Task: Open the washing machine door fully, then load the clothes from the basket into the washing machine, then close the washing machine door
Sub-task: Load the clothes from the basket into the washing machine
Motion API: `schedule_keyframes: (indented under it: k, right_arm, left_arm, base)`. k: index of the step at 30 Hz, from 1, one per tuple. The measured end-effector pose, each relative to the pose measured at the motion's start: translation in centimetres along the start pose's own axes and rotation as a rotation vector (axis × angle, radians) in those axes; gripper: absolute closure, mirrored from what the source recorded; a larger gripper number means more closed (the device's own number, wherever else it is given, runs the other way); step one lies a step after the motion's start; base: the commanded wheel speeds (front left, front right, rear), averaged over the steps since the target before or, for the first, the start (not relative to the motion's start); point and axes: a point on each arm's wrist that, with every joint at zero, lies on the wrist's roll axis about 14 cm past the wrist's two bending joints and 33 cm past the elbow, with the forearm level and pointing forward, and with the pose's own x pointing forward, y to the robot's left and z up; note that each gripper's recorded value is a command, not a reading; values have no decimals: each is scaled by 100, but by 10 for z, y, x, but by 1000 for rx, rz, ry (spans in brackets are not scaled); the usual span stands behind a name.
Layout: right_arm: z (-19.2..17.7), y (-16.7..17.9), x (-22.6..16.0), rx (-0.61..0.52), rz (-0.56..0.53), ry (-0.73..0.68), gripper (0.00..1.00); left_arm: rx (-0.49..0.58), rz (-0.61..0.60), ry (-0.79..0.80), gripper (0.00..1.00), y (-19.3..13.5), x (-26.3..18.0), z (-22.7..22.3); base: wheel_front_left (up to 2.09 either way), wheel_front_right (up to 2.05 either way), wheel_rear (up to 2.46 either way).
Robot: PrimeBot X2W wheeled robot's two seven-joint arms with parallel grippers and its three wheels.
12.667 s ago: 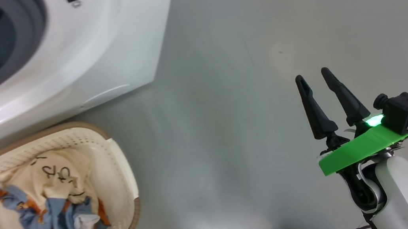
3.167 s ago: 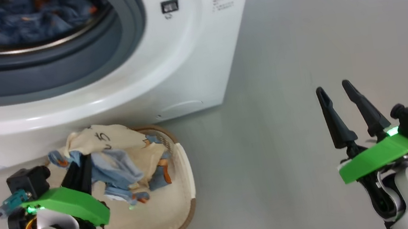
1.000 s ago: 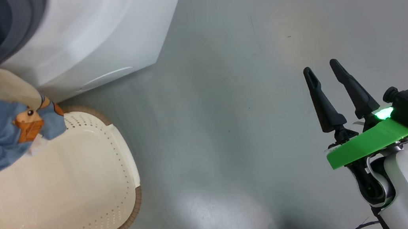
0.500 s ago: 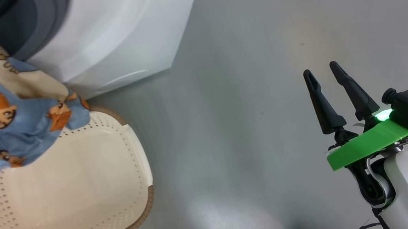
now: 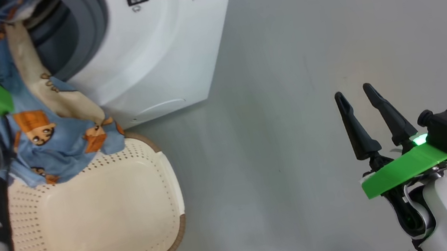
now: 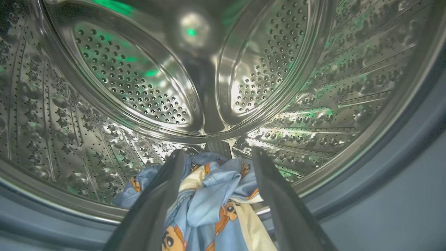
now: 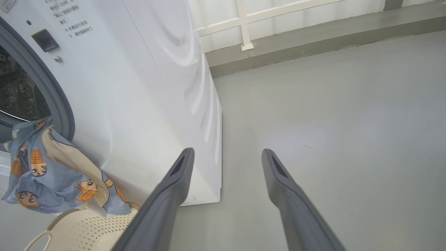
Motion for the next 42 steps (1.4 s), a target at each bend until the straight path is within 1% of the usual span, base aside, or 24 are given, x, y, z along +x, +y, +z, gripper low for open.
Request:
schedule_keyframes:
  k: [2,4,8,14,24,36,42]
  right_arm:
    - [2,2,-1,1,8,-6,0]
    - [6,6,0,1,17,-15,0]
    - [12,12,1,2,36,-31,0]
    - [22,19,-1,3,58,-59,0]
    - [30,28,-5,7,84,-81,0]
    - [35,37,-3,10,110,-100,0]
    - [35,38,-2,11,112,-98,0]
  left_arm:
    - [4,-7,-16,0,-2,-9,4]
    - [37,-20,-40,0,-4,-19,11]
    - [32,-17,-81,0,-5,-42,19]
    - [13,3,-49,0,-7,-86,2]
    - [-24,83,-4,0,7,-141,-15]
    - [-51,149,28,0,18,-177,-28]
    - [-56,158,49,0,18,-188,-35]
  base:
    - [0,0,0]
    - [0,0,0]
    - [0,0,0]
    - [0,0,0]
    - [0,0,0]
    - [0,0,0]
    - [0,0,0]
